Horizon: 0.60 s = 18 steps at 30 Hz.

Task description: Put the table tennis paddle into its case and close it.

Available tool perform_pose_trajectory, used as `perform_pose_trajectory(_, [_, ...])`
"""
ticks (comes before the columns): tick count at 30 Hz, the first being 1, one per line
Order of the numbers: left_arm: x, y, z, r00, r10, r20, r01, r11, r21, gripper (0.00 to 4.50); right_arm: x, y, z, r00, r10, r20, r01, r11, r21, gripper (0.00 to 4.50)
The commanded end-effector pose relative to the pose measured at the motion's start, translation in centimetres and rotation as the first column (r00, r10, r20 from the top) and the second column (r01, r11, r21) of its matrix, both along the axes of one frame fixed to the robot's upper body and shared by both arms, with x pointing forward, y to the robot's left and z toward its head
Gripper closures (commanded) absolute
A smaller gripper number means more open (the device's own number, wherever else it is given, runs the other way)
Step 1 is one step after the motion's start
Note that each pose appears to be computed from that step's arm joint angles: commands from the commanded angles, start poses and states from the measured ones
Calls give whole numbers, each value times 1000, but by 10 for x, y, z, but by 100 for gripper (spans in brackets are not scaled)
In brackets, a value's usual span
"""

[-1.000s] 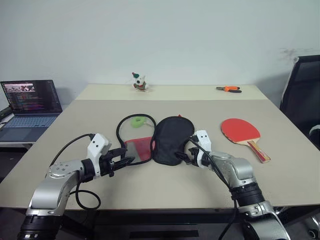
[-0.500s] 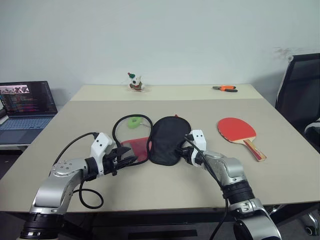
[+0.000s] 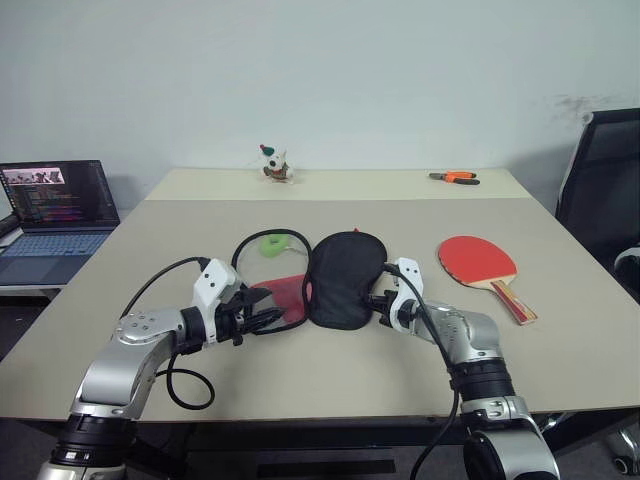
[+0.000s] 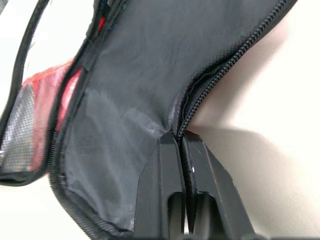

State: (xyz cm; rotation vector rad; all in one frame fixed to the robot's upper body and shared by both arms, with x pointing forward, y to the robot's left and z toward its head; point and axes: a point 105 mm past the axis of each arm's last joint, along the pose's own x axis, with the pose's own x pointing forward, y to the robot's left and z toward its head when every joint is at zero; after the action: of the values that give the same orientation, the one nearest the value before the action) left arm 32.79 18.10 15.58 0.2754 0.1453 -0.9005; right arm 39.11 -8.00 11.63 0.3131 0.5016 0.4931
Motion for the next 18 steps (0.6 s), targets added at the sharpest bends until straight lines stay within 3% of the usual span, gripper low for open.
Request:
perform_pose_trajectory(1, [-1, -9, 14, 997, -63, 46, 64, 998, -13, 187, -9, -22, 9, 1000, -22, 15, 22, 1000, -3, 445])
perform_pose_trajectory(18, [3, -36, 10, 979, -202, 35, 202, 979, 1, 187, -48, -81, 5, 992, -112, -56, 109, 992, -66, 445])
